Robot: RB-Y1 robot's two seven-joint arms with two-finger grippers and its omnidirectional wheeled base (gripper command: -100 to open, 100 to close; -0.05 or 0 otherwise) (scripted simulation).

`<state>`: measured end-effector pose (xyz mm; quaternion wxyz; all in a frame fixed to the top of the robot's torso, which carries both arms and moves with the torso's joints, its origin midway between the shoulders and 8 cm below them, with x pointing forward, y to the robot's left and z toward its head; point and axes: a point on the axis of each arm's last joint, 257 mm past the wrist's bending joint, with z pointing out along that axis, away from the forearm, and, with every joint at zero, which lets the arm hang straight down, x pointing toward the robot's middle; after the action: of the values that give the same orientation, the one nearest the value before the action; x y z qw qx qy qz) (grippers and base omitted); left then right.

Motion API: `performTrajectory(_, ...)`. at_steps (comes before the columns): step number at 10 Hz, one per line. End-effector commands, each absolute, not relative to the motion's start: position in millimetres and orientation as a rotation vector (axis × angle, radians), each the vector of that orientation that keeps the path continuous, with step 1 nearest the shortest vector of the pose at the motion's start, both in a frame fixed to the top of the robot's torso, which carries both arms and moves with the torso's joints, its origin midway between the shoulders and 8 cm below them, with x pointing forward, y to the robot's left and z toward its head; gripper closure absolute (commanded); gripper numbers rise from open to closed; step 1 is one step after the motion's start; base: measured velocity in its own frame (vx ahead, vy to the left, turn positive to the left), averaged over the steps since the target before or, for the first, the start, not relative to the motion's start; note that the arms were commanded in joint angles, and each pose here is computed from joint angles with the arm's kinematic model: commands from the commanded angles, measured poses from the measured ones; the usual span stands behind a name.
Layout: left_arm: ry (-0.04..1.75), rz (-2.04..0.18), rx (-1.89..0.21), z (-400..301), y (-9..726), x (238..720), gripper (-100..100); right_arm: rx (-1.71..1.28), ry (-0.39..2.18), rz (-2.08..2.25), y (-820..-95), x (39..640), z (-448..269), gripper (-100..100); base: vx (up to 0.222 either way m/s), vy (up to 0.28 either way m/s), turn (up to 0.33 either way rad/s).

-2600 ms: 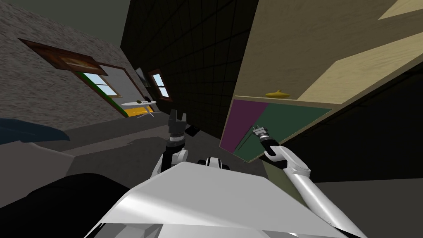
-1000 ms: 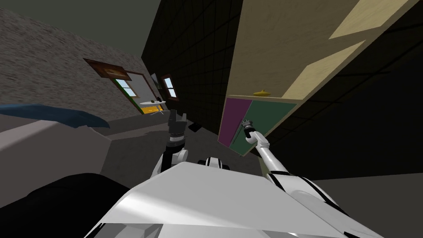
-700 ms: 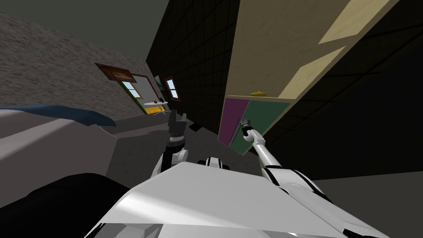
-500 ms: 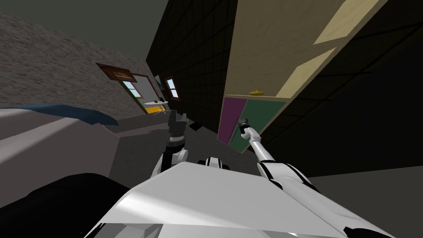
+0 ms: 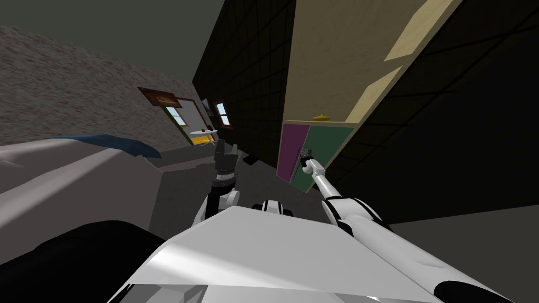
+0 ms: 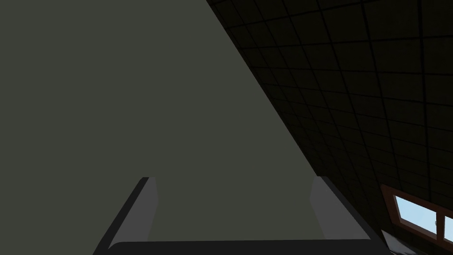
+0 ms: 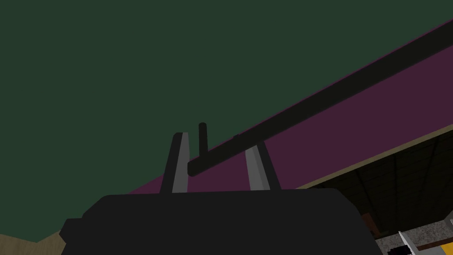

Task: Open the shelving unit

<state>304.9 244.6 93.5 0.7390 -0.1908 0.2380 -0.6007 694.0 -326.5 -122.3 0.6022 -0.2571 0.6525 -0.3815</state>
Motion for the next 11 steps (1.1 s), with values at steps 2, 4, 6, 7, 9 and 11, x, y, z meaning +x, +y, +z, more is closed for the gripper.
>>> performTrajectory(2, 0.522, -1.318, -0.419, 93.5, 244.6, 305.0, 0, -0.671, 1.46, -0.809, -288.8, 704.2, -115.7, 100, -0.136, -0.219, 0.147)
performTrajectory(4, 0.522, -1.318, -0.419, 93.5, 244.6, 305.0, 0, -0.708, 1.435, -0.773, -270.4, 708.0, -112.7, 100, -0.112, -0.179, 0.127)
performTrajectory(6, 0.522, -1.318, -0.419, 93.5, 244.6, 305.0, 0, -0.744, 1.41, -0.737, -252.3, 711.0, -110.0, 100, -0.094, -0.117, 0.083)
performTrajectory(7, 0.522, -1.318, -0.419, 93.5, 244.6, 304.9, 0, -0.762, 1.397, -0.72, -243.4, 712.2, -108.7, 100, -0.106, -0.146, 0.097)
performTrajectory(9, 0.522, -1.318, -0.419, 93.5, 244.6, 305.0, 0, -0.763, 1.395, -0.716, -240.8, 712.7, -108.6, 100, -0.082, -0.123, 0.076)
performTrajectory(11, 0.522, -1.318, -0.419, 93.6, 244.6, 305.0, 0, -0.752, 1.401, -0.728, -250.2, 713.0, -107.9, 100, -0.093, -0.158, 0.326)
